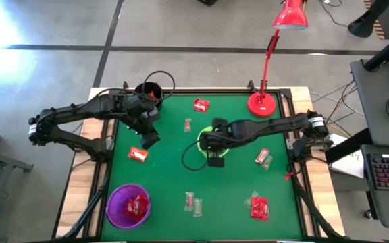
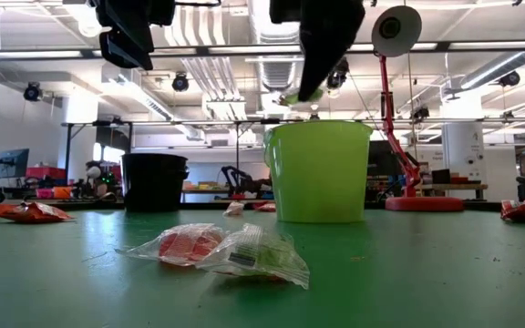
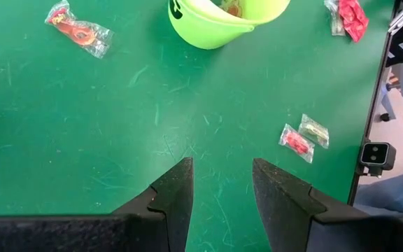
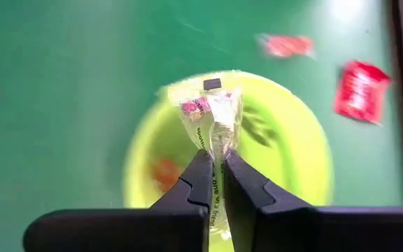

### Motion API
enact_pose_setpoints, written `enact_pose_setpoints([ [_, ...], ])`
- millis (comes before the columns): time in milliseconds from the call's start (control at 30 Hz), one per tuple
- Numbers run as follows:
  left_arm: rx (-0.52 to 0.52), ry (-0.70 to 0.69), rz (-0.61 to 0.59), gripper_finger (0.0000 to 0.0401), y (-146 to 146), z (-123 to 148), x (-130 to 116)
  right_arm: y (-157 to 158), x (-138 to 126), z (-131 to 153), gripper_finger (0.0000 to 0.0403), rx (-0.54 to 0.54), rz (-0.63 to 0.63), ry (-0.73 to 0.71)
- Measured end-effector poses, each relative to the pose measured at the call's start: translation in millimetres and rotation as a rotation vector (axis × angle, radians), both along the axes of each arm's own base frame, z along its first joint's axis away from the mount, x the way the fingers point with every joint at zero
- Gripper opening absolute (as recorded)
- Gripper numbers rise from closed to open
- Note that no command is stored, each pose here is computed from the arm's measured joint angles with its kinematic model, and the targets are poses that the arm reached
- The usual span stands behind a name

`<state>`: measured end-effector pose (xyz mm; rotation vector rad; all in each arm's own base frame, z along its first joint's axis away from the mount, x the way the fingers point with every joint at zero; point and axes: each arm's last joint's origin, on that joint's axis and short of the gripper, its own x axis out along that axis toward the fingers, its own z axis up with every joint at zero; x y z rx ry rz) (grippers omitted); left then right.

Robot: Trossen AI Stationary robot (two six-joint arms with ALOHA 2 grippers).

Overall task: Sort candy
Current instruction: Put the green gummy into the green bucket, then put the red candy into the violet bucket

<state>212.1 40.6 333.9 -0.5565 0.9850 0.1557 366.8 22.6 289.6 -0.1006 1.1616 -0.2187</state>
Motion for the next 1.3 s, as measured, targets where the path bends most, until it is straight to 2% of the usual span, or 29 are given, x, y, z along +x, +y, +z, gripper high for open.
enact_pose_setpoints([
  [233,-0.001,0.0,0.0,0.013,0.0,-0.1,0.0,-19.0,-1.9,-3.8,0.0013,0.052,0.01,0.045],
  [500,-0.003,0.001,-0.001,0.013,-0.1,-0.1,0.0,-27.6,-7.6,-5.9,0.0016,0.053,-0.005,0.108],
  [733,-0.003,0.001,-0.001,0.013,-0.1,-0.1,0.0,-27.5,-10.5,-7.6,0.0076,0.043,0.001,0.143],
  [867,-0.003,0.001,-0.001,0.013,-0.1,-0.1,0.0,-27.5,-11.2,-7.9,0.0097,0.043,-0.003,0.15],
  [1033,-0.007,0.001,0.004,0.013,-0.1,-0.1,0.0,-27.4,-18.1,-9.2,0.0102,0.068,-0.089,0.203],
  [1300,-0.001,0.001,-0.008,0.013,-0.8,-0.1,0.0,-27.1,-44.6,-1.7,0.0102,0.089,-0.254,0.361],
])
